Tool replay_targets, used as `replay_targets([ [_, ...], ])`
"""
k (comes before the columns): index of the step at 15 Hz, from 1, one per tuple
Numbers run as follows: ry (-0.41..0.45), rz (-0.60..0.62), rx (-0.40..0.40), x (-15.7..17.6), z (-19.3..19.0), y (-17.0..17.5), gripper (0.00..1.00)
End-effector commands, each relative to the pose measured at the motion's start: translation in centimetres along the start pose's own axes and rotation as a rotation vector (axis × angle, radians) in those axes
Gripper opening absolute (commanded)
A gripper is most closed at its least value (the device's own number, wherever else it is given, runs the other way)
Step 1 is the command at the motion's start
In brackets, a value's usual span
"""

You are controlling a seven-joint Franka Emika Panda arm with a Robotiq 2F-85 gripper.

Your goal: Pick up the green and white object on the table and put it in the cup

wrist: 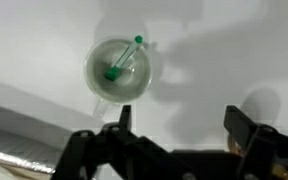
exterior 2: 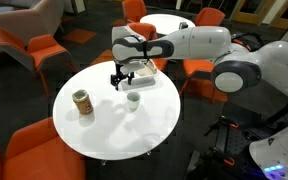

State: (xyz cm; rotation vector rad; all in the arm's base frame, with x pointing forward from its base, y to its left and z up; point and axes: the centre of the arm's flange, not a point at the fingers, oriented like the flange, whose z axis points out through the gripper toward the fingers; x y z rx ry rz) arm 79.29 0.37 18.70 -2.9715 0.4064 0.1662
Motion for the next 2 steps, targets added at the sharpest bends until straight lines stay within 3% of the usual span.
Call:
replay_targets([
  [1, 0.018, -0.037, -0.024, -2.08, -0.62, 0.56, 1.00],
  [2, 0.025, -0.049, -0.030, -2.16, -0.71, 0.50, 1.00],
])
